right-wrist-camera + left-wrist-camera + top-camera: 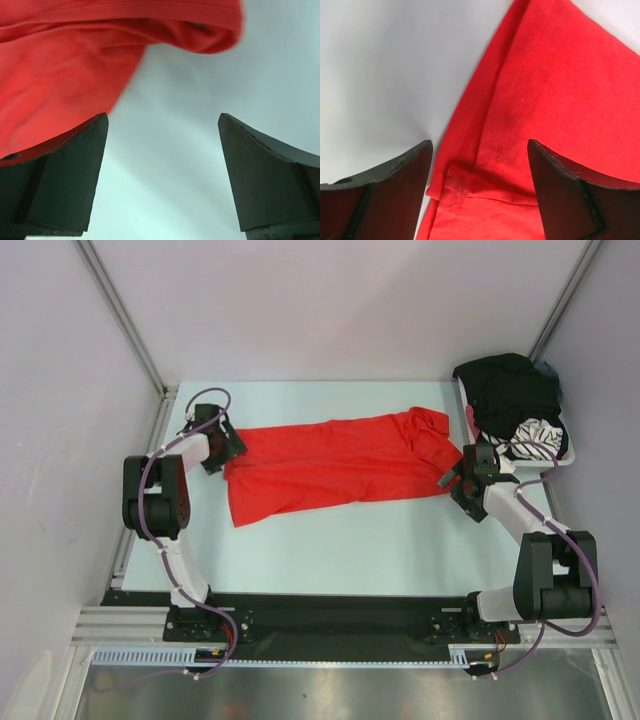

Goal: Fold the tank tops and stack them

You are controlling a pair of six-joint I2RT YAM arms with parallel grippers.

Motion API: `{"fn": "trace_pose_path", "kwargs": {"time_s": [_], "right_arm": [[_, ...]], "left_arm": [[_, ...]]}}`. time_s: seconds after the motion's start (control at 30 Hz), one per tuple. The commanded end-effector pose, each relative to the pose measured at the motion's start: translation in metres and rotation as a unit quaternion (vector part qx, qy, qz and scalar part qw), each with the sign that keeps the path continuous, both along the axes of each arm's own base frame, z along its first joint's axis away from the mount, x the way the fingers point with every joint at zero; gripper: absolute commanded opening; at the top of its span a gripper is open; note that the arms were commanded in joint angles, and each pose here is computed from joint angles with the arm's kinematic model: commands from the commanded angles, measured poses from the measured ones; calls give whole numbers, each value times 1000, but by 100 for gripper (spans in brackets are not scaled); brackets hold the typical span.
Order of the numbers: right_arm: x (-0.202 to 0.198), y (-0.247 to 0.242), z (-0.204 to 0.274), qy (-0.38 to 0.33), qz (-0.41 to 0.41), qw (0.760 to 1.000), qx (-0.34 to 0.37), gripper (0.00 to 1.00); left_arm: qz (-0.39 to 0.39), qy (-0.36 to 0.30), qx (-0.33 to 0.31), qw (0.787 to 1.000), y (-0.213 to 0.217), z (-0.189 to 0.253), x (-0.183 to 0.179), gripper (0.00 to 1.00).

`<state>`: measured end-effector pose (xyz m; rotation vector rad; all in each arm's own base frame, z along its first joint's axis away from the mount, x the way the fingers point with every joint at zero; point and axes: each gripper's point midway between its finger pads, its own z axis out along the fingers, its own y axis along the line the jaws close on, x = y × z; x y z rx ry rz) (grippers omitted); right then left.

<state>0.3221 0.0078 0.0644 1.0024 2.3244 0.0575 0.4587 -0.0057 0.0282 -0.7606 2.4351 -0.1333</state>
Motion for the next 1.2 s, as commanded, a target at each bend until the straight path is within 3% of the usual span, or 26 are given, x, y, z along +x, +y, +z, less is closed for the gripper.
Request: {"fn": "trace_pose_path", "kwargs": {"time_s": [0.0,0.13,0.4,0.7,0.77,0.8,0.87,1.0,1.03,1.07,1.17], "right_arm": [[-6,-13,-11,5,-50,999,7,96],[0,-12,-23,2,-71,997,19,94],[32,-13,-50,32,-108,993,30,90],[85,-13,-56,31,-112,993,31,83],[104,-9,-53,19,-93,995,34,82],[130,-6,-38,-7,-83,996,39,82],[150,2,-49,3,-59,997,47,83],[211,29,-49,-12,-3,997,72,84],[244,38,-25,-48,16,995,80,84],[249,51,-48,-27,37,996,82,84],[292,83,-41,-55,90,989,99,84]], "left_arm": [[-24,3,-7,1000,-18,-4,7,80],[-28,4,-26,999,-25,-13,8,47],[-31,-1,-43,999,-31,-14,6,1],[6,-7,-66,998,-15,-17,-35,0],[12,-43,-79,996,-19,-1,-36,0],[13,-30,-88,996,-24,-14,-58,0],[12,-56,-106,993,-34,-2,-66,0],[-3,-30,-114,993,-52,-17,-109,0],[-8,-38,-117,992,-56,-11,-113,0],[-14,-28,-121,992,-60,-17,-125,0],[-42,-21,-117,992,-80,-16,-146,0]]}}
